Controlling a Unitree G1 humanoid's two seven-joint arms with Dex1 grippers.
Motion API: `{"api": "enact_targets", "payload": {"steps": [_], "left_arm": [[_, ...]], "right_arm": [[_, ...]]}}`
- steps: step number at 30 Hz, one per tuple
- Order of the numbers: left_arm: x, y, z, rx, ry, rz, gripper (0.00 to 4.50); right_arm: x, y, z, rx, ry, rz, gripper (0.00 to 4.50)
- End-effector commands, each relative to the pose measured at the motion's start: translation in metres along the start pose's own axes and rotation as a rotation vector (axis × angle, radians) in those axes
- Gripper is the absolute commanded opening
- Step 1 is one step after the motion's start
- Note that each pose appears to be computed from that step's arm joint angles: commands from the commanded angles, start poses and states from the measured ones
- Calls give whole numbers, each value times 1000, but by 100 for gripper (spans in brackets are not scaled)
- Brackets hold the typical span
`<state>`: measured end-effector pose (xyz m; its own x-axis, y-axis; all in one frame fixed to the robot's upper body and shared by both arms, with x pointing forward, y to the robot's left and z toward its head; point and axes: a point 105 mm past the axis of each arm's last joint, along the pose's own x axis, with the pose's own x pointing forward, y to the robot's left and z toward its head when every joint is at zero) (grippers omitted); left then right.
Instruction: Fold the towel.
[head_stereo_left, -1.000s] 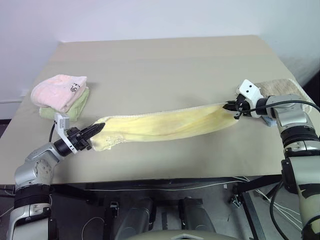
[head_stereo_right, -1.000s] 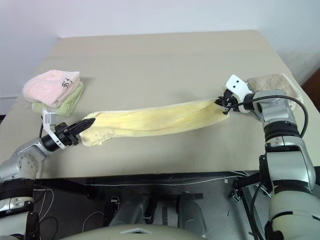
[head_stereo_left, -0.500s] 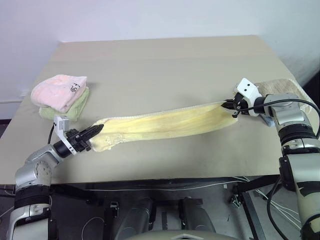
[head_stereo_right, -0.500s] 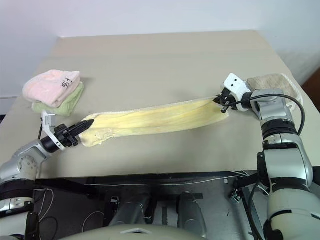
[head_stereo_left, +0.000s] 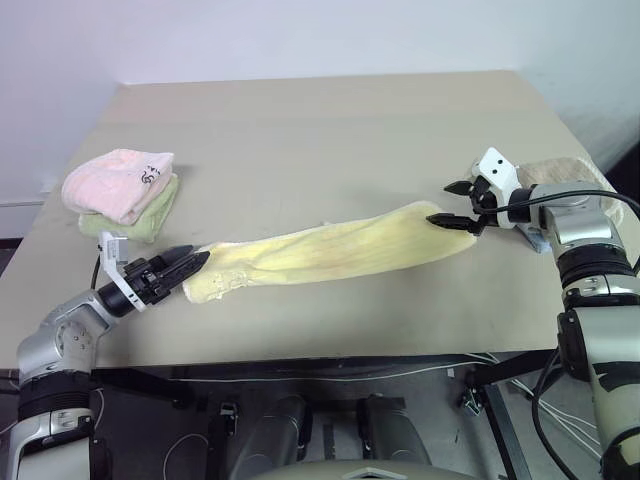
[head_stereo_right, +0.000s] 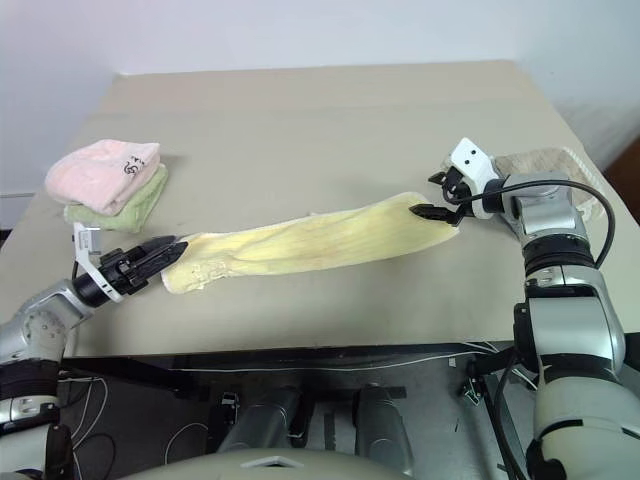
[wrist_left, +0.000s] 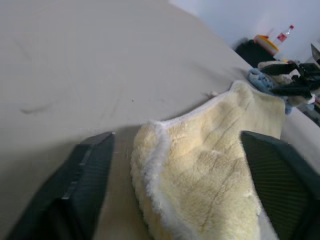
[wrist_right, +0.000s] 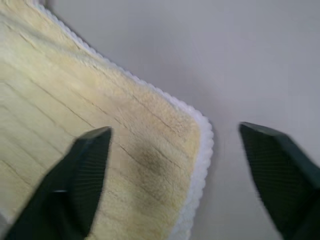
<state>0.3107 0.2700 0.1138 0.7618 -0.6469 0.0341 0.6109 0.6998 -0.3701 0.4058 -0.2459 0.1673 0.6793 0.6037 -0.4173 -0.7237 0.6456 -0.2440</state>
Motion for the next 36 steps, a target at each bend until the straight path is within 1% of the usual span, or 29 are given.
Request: {"api": "enact_targets", "payload": {"steps": [1, 4, 5, 7, 9, 12, 15, 17, 21, 24, 29, 36], "left_arm": [[-8, -5, 32, 100, -85, 5, 445], [-9, -15, 47, 133, -123, -24, 445], [-6, -20, 53, 155, -133, -45, 445], [-2, -29, 57, 193, -133, -76, 445], [6, -41, 56, 235, -119, -124, 445], [17, -60, 53, 257, -110, -202, 445], [25, -73, 47, 270, -97, -260, 445], [31, -83, 41, 265, -88, -302, 445], [38, -92, 32, 248, -71, -351, 445], [42, -94, 29, 245, -61, -370, 445], [48, -100, 26, 262, -39, -420, 445], [53, -101, 23, 264, -34, -440, 445]], "right_arm": [[-19, -11, 17, 80, -77, -34, 445], [-27, -8, 15, 211, -77, -17, 445], [-32, -9, 16, 334, -97, -16, 445], [-38, -8, 19, 507, -142, 0, 445], [-45, -8, 20, 665, -186, 5, 445], [-49, -12, 7, 894, -196, -61, 445], [-52, -7, -5, 1019, -188, -85, 445], [-57, -2, -12, 1114, -213, -74, 445], [-65, 5, -23, 1221, -235, -87, 445], [-69, 11, -33, 1267, -220, -105, 445], [-73, 22, -39, 1300, -217, -112, 445], [-65, 40, -44, 1325, -180, -87, 445]]}}
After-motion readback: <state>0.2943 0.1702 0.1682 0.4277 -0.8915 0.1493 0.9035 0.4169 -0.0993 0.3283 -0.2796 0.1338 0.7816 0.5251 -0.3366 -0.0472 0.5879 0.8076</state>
